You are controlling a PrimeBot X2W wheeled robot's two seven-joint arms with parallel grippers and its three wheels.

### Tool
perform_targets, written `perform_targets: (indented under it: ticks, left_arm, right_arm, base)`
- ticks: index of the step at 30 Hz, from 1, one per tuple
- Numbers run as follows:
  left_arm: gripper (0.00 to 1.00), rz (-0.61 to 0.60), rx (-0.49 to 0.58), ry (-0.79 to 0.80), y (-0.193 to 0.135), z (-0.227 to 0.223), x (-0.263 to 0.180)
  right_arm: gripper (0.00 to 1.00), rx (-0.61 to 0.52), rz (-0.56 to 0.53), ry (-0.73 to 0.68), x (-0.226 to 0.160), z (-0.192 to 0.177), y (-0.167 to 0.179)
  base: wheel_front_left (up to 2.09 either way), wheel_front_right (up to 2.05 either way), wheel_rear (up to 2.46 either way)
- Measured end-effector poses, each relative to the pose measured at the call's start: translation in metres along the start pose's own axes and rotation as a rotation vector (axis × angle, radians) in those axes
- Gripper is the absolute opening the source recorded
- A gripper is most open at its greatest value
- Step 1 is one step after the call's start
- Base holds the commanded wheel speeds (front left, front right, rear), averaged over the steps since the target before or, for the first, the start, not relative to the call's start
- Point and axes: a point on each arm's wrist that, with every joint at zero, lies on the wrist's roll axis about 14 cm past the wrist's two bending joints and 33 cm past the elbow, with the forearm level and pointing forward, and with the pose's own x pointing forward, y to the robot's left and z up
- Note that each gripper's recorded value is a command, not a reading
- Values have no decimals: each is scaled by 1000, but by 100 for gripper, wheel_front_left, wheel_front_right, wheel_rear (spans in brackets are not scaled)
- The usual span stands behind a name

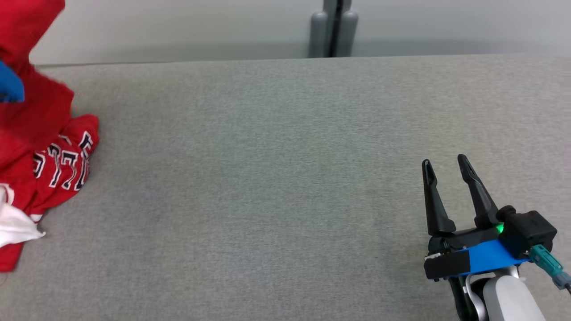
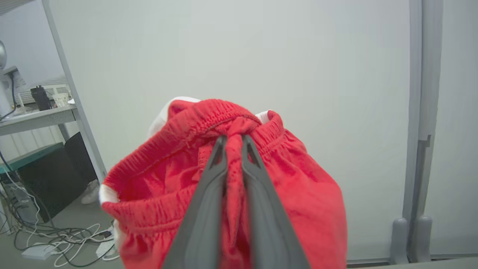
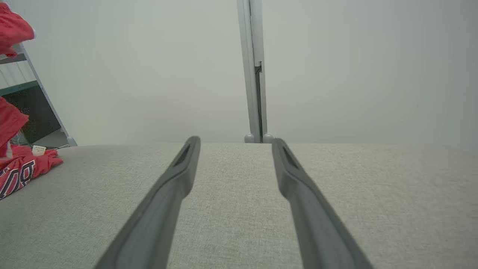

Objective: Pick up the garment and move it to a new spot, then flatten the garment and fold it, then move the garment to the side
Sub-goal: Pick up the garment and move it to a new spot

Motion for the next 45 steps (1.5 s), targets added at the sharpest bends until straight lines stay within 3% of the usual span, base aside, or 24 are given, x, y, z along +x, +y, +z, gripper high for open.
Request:
perform_targets:
  ticks: [10,19,26,28,29,37,43,44,45]
  left_arm:
    - [0,-283,-25,-350,-127,126,15]
    - [0,-573,-157,-414,-255,155,-2]
    - [0,-760,-207,-281,-336,107,-27]
    - [0,-780,-210,-252,-344,95,-31]
    - [0,-807,-213,-184,-355,68,-40]
    - [0,-849,-230,74,-370,-34,-90]
    - [0,-891,-229,216,-378,-83,-138]
    - [44,-895,-228,220,-378,-85,-142]
    - [100,-894,-233,214,-379,-84,-144]
  right_arm:
    - [100,11,-118,-36,-33,20,-36]
    - [100,15,-227,-59,-63,33,-66]
    - [100,18,-280,-62,-77,37,-79]
    - [100,17,-282,-60,-77,36,-80]
    - [100,19,-283,-56,-77,35,-80]
    - [100,26,-257,-45,-69,29,-73]
    - [100,25,-232,-41,-65,27,-66]
    - [100,26,-228,-41,-64,27,-65]
    - [100,27,-224,-40,-63,27,-64]
  base:
    - [0,0,0]
    - [0,0,0]
    - [0,0,0]
    - [0,0,0]
    - [0,0,0]
    - [0,0,0]
    - [0,0,0]
    - [0,0,0]
    - [0,0,0]
